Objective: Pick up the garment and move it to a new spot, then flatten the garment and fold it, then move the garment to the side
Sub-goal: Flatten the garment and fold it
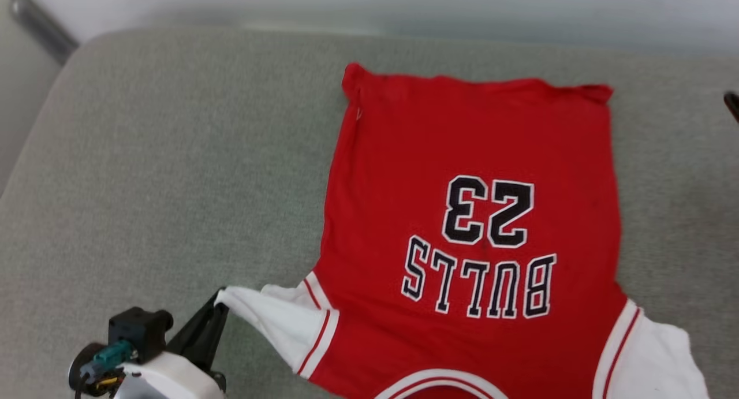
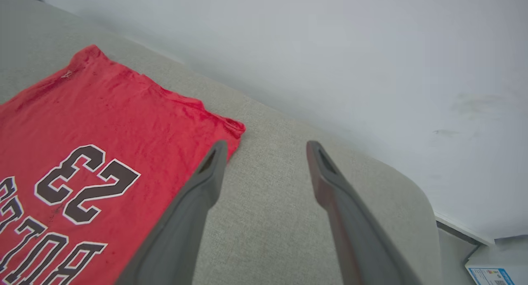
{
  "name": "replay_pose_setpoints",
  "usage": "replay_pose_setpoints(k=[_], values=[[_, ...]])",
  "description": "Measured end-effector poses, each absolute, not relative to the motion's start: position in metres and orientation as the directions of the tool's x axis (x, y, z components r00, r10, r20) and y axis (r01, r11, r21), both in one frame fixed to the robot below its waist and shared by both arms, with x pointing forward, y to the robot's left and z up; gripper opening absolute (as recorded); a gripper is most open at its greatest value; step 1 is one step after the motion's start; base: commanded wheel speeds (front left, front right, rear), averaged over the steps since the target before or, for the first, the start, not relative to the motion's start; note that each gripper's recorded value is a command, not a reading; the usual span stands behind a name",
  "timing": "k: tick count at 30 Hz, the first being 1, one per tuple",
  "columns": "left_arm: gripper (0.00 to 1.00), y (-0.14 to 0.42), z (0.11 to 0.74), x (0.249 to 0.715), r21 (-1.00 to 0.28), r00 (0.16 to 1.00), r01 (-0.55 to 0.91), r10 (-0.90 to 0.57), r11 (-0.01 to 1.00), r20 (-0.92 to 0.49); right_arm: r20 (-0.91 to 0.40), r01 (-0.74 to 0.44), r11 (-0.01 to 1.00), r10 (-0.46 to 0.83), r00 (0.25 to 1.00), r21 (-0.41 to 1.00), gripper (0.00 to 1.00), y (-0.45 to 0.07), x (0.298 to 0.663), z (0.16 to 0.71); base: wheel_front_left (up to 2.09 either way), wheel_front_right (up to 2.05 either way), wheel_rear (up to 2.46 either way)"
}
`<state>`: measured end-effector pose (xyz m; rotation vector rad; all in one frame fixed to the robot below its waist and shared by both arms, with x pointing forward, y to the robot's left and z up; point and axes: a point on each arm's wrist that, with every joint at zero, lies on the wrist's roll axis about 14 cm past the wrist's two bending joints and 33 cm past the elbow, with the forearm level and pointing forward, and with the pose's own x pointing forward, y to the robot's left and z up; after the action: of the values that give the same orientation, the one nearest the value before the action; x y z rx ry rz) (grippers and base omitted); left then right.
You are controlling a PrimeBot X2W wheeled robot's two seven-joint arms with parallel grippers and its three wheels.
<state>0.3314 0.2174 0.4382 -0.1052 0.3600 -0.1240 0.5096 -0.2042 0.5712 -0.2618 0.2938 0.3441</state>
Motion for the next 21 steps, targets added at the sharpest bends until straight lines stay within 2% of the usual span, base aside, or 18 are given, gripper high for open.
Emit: replay_pose_setpoints(k=[1, 2, 3, 4, 9, 12, 17, 21], values=[[0.00, 0.218, 0.437, 0.335, -0.123, 0.929, 0.097, -0.134, 0.988, -0.345, -0.358, -0.388, 0.899, 0.301, 0.884, -0.203, 1.00, -0.197, 0.519, 0.567, 0.00, 0.00, 0.00], [0.00, 0.220, 0.433, 0.342, -0.118, 0.928, 0.091, -0.127, 0.989, -0.349, -0.450, -0.426, 0.880, 0.300, 0.841, -0.210, 1.00, -0.186, 0.538, 0.554, 0.00, 0.00, 0.00], [0.00, 0.220, 0.433, 0.342, -0.118, 0.928, 0.091, -0.127, 0.989, -0.349, -0.450, -0.426, 0.880, 0.300, 0.841, -0.210, 1.00, -0.186, 0.538, 0.554, 0.00, 0.00, 0.00], [0.00, 0.220, 0.430, 0.344, -0.121, 0.927, 0.090, -0.127, 0.989, -0.353, -0.503, -0.442, 0.874, 0.295, 0.813, -0.203, 1.00, -0.181, 0.546, 0.544, 0.00, 0.00, 0.00], [0.00, 0.219, 0.419, 0.356, -0.139, 0.924, 0.065, -0.112, 0.988, -0.365, -0.750, -0.486, 0.859, 0.215, 0.625, -0.159, 1.00, -0.169, 0.575, 0.493, 0.00, 0.00, 0.00], [0.00, 0.219, 0.410, 0.366, -0.139, 0.923, 0.058, -0.106, 0.989, -0.370, -0.870, -0.502, 0.853, 0.138, 0.474, -0.139, 1.00, -0.158, 0.595, 0.450, 0.00, 0.00, 0.00], [0.00, 0.223, 0.399, 0.373, -0.129, 0.919, 0.035, -0.082, 0.991, -0.385, -0.899, -0.487, 0.868, 0.135, 0.417, -0.095, 1.00, -0.144, 0.619, 0.414, 0.00, 0.00, 0.00], [0.00, 0.225, 0.387, 0.373, -0.133, 0.909, 0.019, -0.073, 0.991, -0.411, -0.926, -0.499, 0.864, 0.138, 0.352, -0.061, 1.00, -0.131, 0.622, 0.373, 0.00, 0.00, 0.00]])
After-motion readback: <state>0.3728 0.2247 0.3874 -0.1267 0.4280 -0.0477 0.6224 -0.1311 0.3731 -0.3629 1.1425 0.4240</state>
